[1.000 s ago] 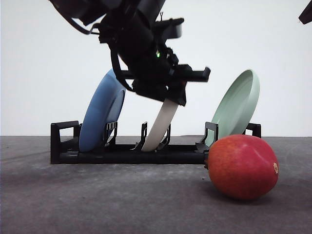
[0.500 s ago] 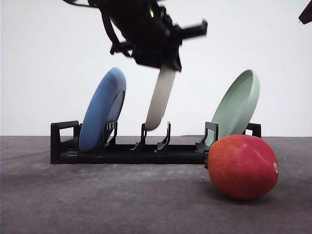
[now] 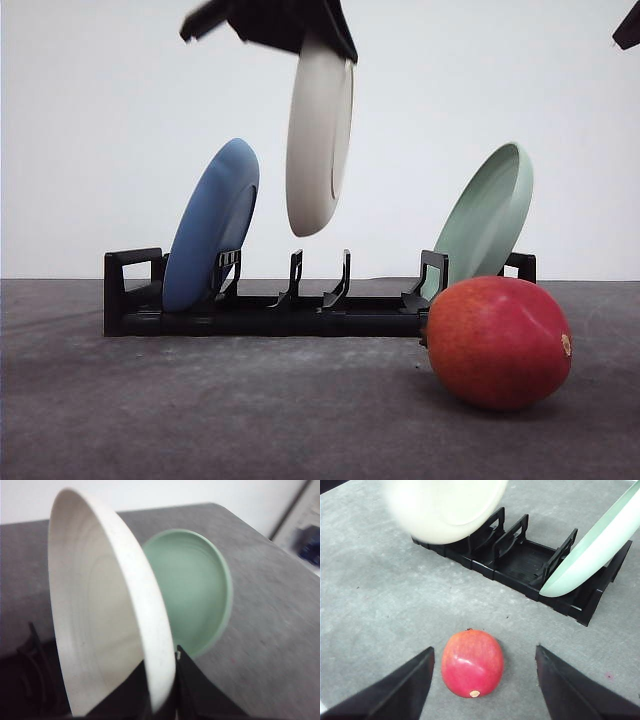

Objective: Place pomegranate in white plate

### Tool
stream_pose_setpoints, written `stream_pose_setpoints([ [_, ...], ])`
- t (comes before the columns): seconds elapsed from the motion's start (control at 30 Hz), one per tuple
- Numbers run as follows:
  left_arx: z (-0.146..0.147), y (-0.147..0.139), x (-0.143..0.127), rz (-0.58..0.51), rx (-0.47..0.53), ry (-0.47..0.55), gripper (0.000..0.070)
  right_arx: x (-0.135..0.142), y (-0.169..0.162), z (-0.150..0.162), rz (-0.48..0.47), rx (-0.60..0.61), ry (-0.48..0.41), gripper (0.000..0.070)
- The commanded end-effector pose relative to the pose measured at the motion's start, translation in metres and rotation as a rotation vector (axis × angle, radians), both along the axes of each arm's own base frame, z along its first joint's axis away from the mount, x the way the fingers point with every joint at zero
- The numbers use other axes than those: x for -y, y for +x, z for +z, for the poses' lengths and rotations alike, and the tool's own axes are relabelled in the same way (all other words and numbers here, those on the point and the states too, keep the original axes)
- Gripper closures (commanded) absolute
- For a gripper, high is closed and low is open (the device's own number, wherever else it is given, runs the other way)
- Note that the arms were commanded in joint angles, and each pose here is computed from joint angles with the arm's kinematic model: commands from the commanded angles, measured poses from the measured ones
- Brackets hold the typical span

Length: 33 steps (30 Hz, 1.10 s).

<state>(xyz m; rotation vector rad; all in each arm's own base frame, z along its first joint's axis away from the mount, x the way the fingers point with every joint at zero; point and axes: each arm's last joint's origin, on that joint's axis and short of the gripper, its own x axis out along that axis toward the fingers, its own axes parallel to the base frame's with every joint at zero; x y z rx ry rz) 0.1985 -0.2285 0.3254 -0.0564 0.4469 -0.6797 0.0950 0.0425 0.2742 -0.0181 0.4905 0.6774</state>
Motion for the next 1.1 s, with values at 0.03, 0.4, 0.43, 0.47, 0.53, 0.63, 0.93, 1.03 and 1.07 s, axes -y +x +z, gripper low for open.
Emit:
stream_pose_setpoints([
  [0.03, 0.007, -0.017, 0.000, -0.053, 0.022, -0.016, 0.0696, 0.000, 0.000, 0.004, 0.003, 0.020, 0.003, 0.0295],
  [0.4, -0.018, -0.084, -0.031, -0.037, 0.135, -0.093, 0.0695, 0.000, -0.001, 0.004, 0.001, 0.007, 0.004, 0.0295],
  [0.43, -0.021, -0.089, -0.034, -0.021, 0.150, -0.080, 0.0695, 0.000, -0.001, 0.004, 0.001, 0.007, 0.005, 0.0295],
  [0.47, -0.025, -0.094, -0.037, -0.003, 0.167, -0.058, 0.0695, 0.000, -0.001, 0.004, 0.001, 0.007, 0.004, 0.0295],
  [0.53, -0.033, -0.103, -0.042, 0.014, 0.209, 0.013, 0.0695, 0.000, -0.001, 0.004, 0.000, 0.007, 0.004, 0.0295],
  [0.63, -0.046, -0.113, -0.043, -0.051, 0.246, 0.184, 0.0695, 0.000, -0.001, 0.004, 0.001, 0.007, 0.004, 0.0295],
  [0.93, -0.083, -0.123, -0.031, -0.303, 0.315, 0.667, 0.0696, 0.000, -0.001, 0.004, 0.000, 0.007, 0.004, 0.0295],
  [1.03, -0.097, -0.121, -0.021, -0.348, 0.315, 0.757, 0.0696, 0.000, -0.001, 0.004, 0.001, 0.007, 0.004, 0.0295],
  [1.07, -0.102, -0.120, -0.018, -0.358, 0.308, 0.782, 0.0696, 0.000, -0.001, 0.004, 0.001, 0.007, 0.004, 0.0295],
])
